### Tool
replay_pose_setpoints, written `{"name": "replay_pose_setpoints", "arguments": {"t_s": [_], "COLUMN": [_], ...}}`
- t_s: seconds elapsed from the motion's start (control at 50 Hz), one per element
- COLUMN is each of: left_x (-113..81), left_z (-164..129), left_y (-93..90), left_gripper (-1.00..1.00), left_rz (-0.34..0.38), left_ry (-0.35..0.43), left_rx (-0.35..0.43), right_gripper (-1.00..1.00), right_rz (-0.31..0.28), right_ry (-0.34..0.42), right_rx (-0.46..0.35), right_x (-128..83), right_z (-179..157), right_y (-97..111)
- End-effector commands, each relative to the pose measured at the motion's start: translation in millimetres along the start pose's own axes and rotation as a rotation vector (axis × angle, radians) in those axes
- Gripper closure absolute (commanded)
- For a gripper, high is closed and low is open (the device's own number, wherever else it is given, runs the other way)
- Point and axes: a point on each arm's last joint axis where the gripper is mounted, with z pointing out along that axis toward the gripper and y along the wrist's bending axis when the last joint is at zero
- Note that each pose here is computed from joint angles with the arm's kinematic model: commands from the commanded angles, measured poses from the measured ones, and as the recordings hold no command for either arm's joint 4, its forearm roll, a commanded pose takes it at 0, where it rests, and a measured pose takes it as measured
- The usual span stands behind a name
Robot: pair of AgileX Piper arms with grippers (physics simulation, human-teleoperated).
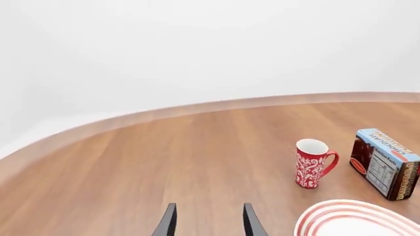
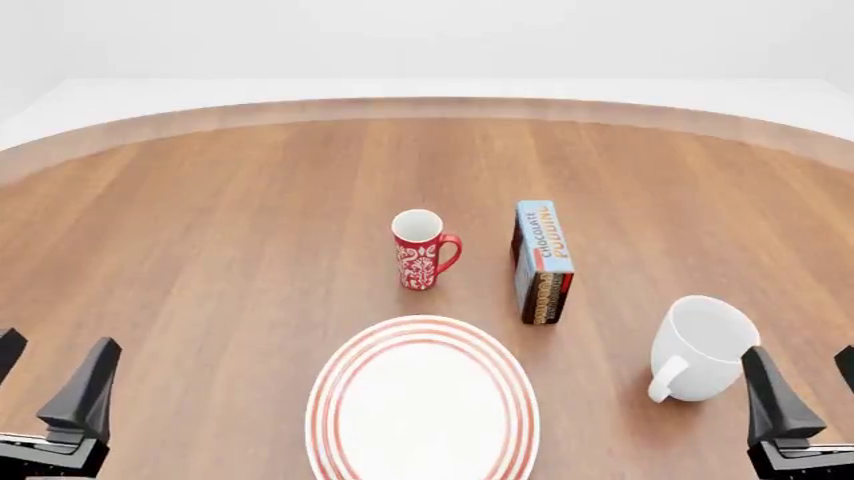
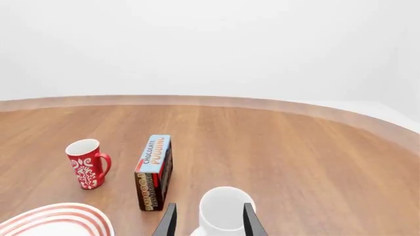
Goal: Pick up the white mug and put it on the plate, and put the chocolate pudding to the right of the plate.
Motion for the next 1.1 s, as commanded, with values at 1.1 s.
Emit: {"name": "replay_pose_setpoints", "arguments": {"t_s": [1.1], "left_x": [-47.5], "left_z": [41.5], "left_y": [-40.5], "left_gripper": [-1.00], "left_rz": [0.085], "left_ry": [-0.073], "left_rx": [0.409], "right_gripper": [-1.00], "right_rz": [-0.006], "right_ry": [0.000], "right_rx": [-0.003], "right_x": [0.0], "right_z": [-0.2], "right_y": [0.2]}}
